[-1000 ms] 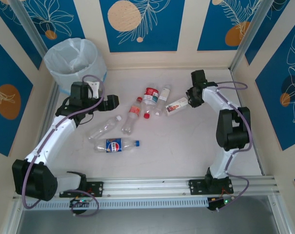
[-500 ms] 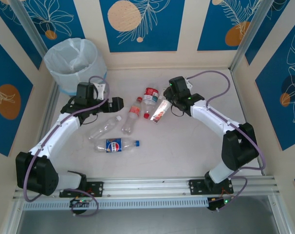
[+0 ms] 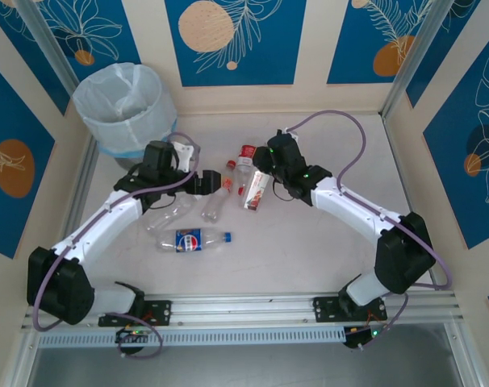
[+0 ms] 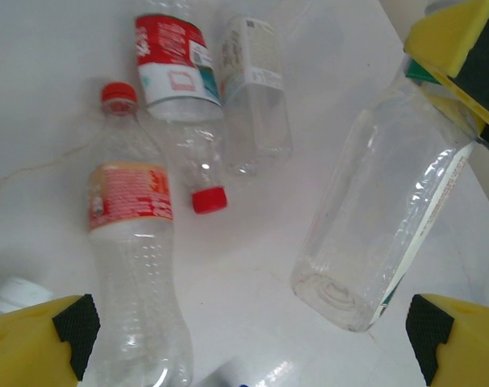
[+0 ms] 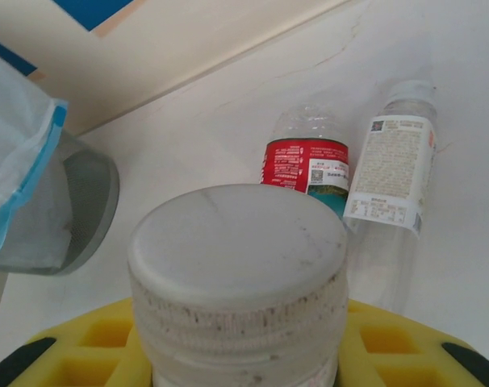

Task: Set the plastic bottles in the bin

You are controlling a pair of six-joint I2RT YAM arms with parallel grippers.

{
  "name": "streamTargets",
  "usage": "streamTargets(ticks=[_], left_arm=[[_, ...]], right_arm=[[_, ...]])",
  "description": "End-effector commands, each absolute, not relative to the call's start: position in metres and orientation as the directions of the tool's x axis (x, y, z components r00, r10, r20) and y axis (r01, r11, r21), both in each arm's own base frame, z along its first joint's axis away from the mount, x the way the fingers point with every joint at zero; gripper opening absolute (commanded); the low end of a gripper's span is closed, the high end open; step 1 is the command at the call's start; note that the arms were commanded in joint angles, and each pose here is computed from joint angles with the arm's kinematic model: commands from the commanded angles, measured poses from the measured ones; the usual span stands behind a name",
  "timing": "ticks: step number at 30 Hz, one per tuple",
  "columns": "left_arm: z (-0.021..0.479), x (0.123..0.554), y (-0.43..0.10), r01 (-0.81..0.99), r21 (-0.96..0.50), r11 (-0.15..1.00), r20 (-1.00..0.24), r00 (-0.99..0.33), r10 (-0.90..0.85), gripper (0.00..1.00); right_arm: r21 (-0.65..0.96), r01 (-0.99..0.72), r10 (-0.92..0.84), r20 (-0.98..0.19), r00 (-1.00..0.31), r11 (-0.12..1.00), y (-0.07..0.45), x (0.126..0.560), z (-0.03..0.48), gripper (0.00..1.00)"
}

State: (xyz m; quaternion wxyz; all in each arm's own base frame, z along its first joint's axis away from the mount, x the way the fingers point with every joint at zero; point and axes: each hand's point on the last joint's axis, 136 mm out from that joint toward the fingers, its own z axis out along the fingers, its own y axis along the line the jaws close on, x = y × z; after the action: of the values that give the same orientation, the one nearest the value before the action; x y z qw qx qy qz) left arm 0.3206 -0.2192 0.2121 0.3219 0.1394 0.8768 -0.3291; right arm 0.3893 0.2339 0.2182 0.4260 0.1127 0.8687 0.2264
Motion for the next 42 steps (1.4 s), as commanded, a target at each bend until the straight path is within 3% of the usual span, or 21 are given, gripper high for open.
streamTargets(ticks=[1, 6, 11, 25, 32, 42], left_arm=[[0.218, 0.299, -0.249, 0.592, -0.493, 0.637, -0.692, -0.711, 0.125, 0.99], [0.221, 0.261, -0.286, 0.752, -0.436, 0.494, -0.725, -0.619, 0.302, 0.99], [0.213, 0.256, -0.304, 0.782, -0.411, 0.469, -0.704, -0.599, 0.382, 0.99], [0.206, 0.297, -0.310, 0.739, -0.346, 0.578, -0.773, -0.574, 0.271, 0.96], [0.212, 0.290, -0.322, 0.777, -0.384, 0.498, -0.785, -0.559, 0.267, 0.82], [0.201, 0.283, -0.325, 0.778, -0.414, 0.472, -0.760, -0.581, 0.291, 0.76]], right_arm=[[0.499, -0.105, 0.346, -0.723, -0.598, 0.860, 0.246, 0.380, 0.233, 0.00], [0.483, -0.198, 0.278, -0.742, -0.610, 0.853, 0.259, 0.369, 0.238, 0.00], [0.497, -0.244, 0.269, -0.748, -0.607, 0.833, 0.267, 0.363, 0.246, 0.00], [0.677, -0.250, 0.418, -0.658, -0.626, 0.692, 0.274, 0.345, 0.273, 0.00], [0.689, -0.249, 0.423, -0.647, -0.635, 0.681, 0.273, 0.340, 0.272, 0.00], [0.724, -0.276, 0.448, -0.632, -0.632, 0.632, 0.279, 0.339, 0.282, 0.00]])
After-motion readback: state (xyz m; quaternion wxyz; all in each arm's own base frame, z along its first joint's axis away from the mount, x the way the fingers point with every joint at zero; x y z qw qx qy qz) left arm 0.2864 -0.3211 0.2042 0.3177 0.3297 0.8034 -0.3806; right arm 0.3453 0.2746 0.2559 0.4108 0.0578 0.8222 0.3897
